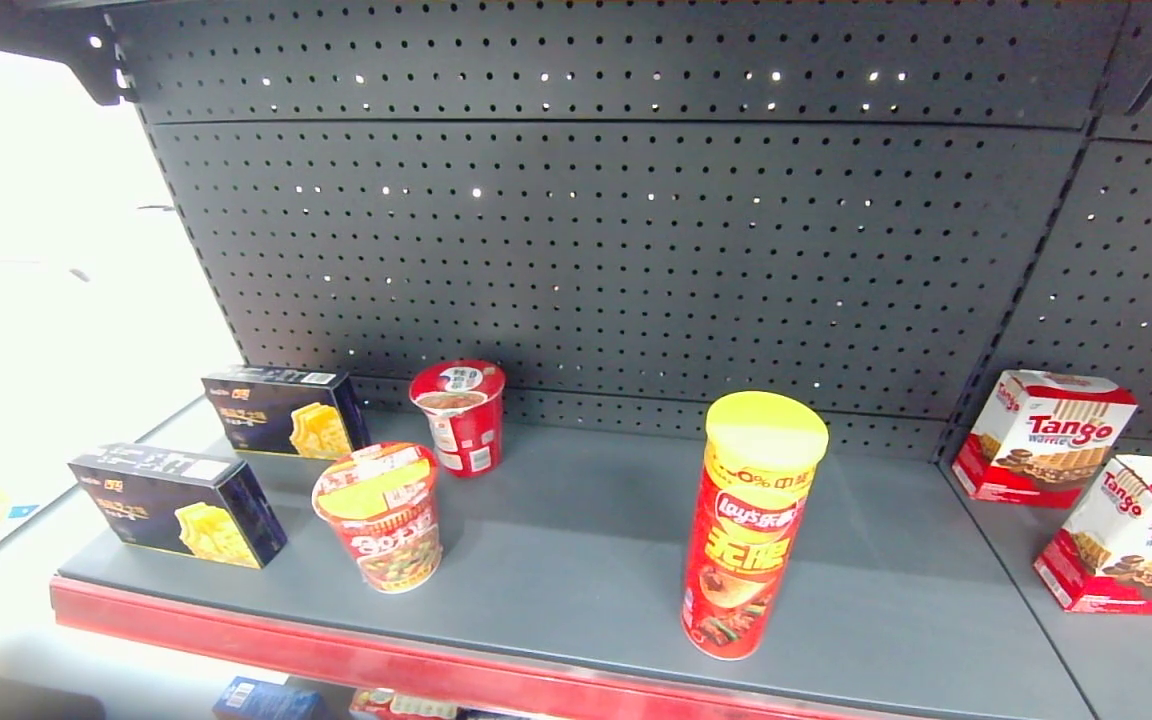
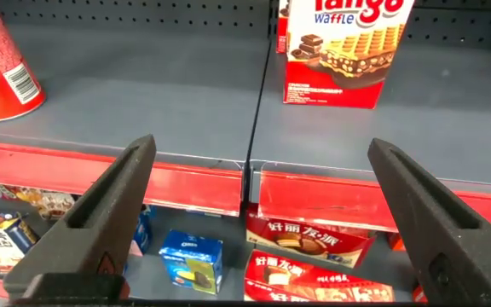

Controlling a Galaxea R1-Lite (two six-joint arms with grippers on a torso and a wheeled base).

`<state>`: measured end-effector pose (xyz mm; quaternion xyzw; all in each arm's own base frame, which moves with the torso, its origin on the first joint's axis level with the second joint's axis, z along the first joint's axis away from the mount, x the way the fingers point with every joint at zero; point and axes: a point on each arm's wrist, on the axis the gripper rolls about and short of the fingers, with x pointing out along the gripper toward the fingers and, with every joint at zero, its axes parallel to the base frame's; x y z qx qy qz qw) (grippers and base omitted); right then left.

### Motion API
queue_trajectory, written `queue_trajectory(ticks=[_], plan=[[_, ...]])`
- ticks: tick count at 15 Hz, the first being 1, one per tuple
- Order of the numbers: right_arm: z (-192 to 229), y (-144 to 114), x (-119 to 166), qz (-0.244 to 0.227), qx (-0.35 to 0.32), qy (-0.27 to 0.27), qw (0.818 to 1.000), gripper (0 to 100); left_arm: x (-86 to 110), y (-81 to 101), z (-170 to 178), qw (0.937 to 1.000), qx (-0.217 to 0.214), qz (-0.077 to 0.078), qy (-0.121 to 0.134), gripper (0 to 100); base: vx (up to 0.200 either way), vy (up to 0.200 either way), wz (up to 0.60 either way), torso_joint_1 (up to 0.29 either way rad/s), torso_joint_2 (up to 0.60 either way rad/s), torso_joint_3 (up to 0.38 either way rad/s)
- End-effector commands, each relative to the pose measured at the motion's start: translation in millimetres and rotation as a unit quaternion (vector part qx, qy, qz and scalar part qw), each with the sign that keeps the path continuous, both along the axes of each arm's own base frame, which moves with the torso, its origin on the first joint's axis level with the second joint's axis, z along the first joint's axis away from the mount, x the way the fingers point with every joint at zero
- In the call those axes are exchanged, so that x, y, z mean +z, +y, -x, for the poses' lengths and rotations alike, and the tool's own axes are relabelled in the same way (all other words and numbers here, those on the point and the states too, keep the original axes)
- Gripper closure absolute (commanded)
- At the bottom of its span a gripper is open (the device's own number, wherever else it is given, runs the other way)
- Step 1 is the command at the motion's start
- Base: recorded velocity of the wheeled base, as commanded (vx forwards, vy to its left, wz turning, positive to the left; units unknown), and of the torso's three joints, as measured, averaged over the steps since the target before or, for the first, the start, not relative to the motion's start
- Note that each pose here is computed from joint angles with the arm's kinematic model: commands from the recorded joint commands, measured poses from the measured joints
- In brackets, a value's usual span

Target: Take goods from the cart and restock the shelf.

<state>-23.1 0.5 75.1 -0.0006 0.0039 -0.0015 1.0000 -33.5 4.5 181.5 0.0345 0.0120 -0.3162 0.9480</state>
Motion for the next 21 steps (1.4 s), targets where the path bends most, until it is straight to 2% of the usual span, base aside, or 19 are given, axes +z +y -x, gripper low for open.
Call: queue_trajectory(ticks=[1, 2, 4, 5, 6, 7, 11, 13, 15, 18, 21], plan=[[0, 0, 0, 0.000, 0.001, 0.001, 1.000, 0, 25.3, -16.1, -44, 0.9985, -0.022, -0.016, 0.047, 100, 0.000, 0.000, 0.00, 0.000, 0.00, 0.000], [0, 0, 0, 0.000, 0.001, 0.001, 1.000, 0, 33.8, -23.5, -63, 0.9983, -0.028, -0.015, 0.049, 100, 0.000, 0.000, 0.00, 0.000, 0.00, 0.000], [0, 0, 0, 0.000, 0.001, 0.001, 1.000, 0, 48.7, -35.4, -93, 0.9986, -0.042, -0.005, 0.033, 100, 0.000, 0.000, 0.00, 0.000, 0.00, 0.000], [0, 0, 0, 0.000, 0.001, 0.001, 1.000, 0, 51.5, -37.8, -99, 0.9986, -0.042, 0.001, 0.033, 100, 0.000, 0.000, 0.00, 0.000, 0.00, 0.000], [0, 0, 0, 0.000, 0.001, 0.001, 1.000, 0, 55.1, -42.1, -110, 0.9984, -0.043, 0.012, 0.036, 100, 0.000, 0.000, 0.00, 0.000, 0.00, 0.000], [0, 0, 0, 0.000, 0.001, 0.001, 1.000, 0, 54.6, -43.3, -112, 0.9978, -0.050, 0.014, 0.041, 100, 0.000, 0.000, 0.00, 0.000, 0.00, 0.000], [0, 0, 0, 0.000, 0.001, 0.001, 1.000, 0, 53.7, -48.2, -121, 0.9951, -0.081, 0.011, 0.057, 100, 0.000, 0.000, 0.00, 0.000, 0.00, 0.000], [0, 0, 0, 0.000, 0.001, 0.001, 1.000, 0, 50.4, -57.4, -132, 0.9918, -0.099, 0.004, 0.080, 100, 0.000, 0.000, 0.00, 0.000, 0.00, 0.000], [0, 0, 0, -0.001, 0.001, 0.001, 1.000, 0, 52.3, -69.0, -151, 0.9906, -0.112, 0.004, 0.077, 100, 0.000, 0.000, 0.00, 0.000, 0.00, 0.000], [0, 0, 0, 0.000, 0.001, 0.000, 1.000, 0, 67.2, -82.4, -179, 0.9918, -0.114, 0.013, 0.056, 100, 0.000, 0.000, 0.00, 0.000, 0.00, 0.000], [0, 0, 0, 0.000, 0.001, 0.001, 1.000, 0, 64.0, -90.5, -193, 0.9903, -0.118, 0.007, 0.073, 100, 0.000, 0.000, 0.00, 0.000, 0.00, 0.000]])
